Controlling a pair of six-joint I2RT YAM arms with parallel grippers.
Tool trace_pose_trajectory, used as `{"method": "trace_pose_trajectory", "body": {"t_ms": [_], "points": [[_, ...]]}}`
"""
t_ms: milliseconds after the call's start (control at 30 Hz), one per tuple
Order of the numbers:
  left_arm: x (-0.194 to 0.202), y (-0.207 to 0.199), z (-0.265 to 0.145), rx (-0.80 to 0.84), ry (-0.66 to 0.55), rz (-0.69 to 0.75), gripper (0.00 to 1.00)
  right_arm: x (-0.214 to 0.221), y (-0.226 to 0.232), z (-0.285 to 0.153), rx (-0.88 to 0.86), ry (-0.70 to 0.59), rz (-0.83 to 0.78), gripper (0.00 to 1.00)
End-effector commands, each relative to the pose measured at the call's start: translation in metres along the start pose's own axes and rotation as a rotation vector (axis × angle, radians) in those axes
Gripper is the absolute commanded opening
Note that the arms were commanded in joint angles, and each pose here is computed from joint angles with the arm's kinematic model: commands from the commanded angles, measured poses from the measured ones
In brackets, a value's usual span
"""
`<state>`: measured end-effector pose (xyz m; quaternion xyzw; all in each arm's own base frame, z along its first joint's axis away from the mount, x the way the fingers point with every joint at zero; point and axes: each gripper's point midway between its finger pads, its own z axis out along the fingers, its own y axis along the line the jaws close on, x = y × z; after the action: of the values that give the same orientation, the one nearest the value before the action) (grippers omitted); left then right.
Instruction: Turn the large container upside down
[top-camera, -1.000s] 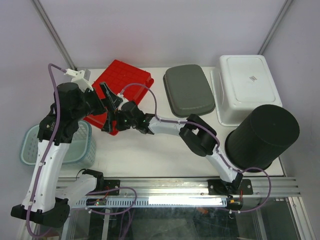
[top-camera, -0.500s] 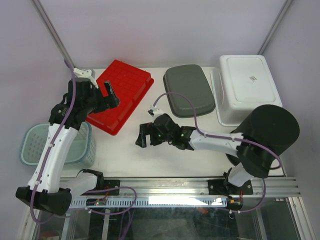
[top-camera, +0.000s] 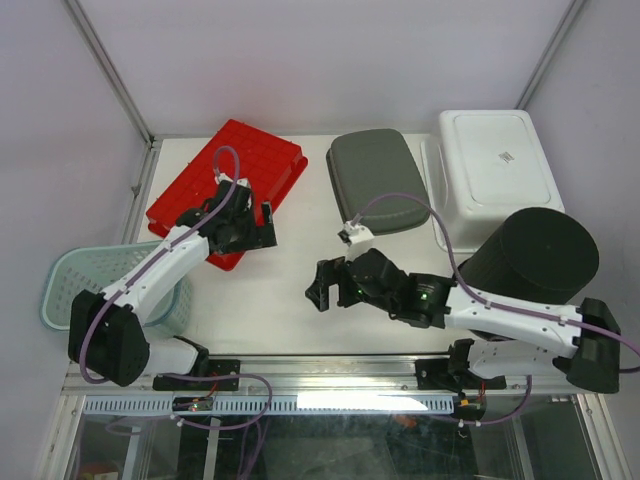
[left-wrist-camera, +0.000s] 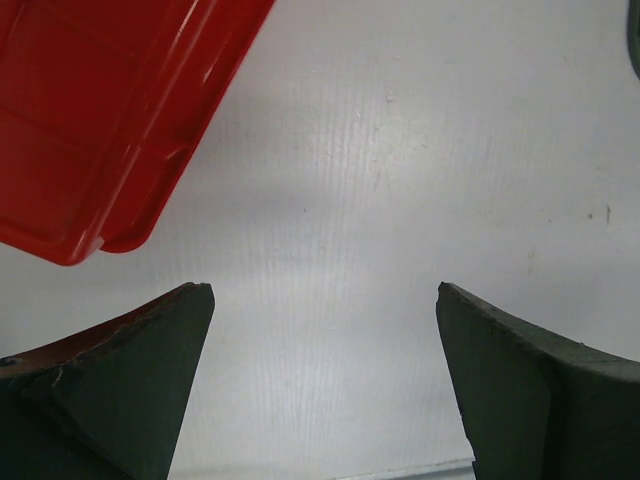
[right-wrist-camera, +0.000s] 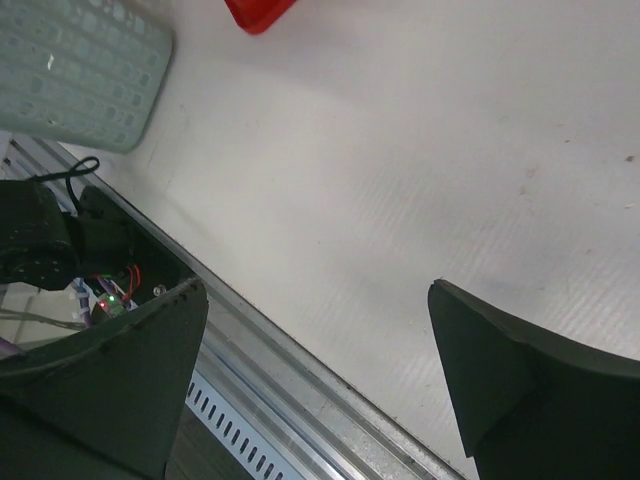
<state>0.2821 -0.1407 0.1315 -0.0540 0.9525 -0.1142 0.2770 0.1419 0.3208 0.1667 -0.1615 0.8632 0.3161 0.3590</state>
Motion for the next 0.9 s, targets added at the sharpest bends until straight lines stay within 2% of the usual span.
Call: {"method": "trace_pose_trajectory", "body": {"t_ms": [0, 200, 400, 467, 733, 867], "points": [[-0.030, -0.003, 0.021, -0.035, -0.107, -0.032, 0.99, -0.034, -0.012, -0.026, 0.051, -0.162, 0.032, 0.96], [-0.036, 0.015, 0.028, -0.148, -0.156, -0.108, 0.95, -0.038, -0.021, -0.037, 0.080, -0.187, 0.039, 0.97], [-0.031, 0.007, 0.030, -0.239, -0.286, -0.267, 0.76, -0.034, -0.017, -0.030, 0.072, -0.164, 0.039, 0.97], [-0.028, 0.010, 0.037, -0.283, -0.314, -0.331, 0.73, -0.032, -0.015, -0.029, 0.066, -0.152, 0.041, 0.97], [-0.034, 0.041, 0.053, -0.530, -0.404, -0.499, 0.71, -0.027, -0.017, -0.031, 0.064, -0.138, 0.049, 0.97], [-0.036, 0.054, 0.057, -0.646, -0.427, -0.498, 0.70, -0.027, -0.021, -0.033, 0.071, -0.143, 0.052, 0.97]]}}
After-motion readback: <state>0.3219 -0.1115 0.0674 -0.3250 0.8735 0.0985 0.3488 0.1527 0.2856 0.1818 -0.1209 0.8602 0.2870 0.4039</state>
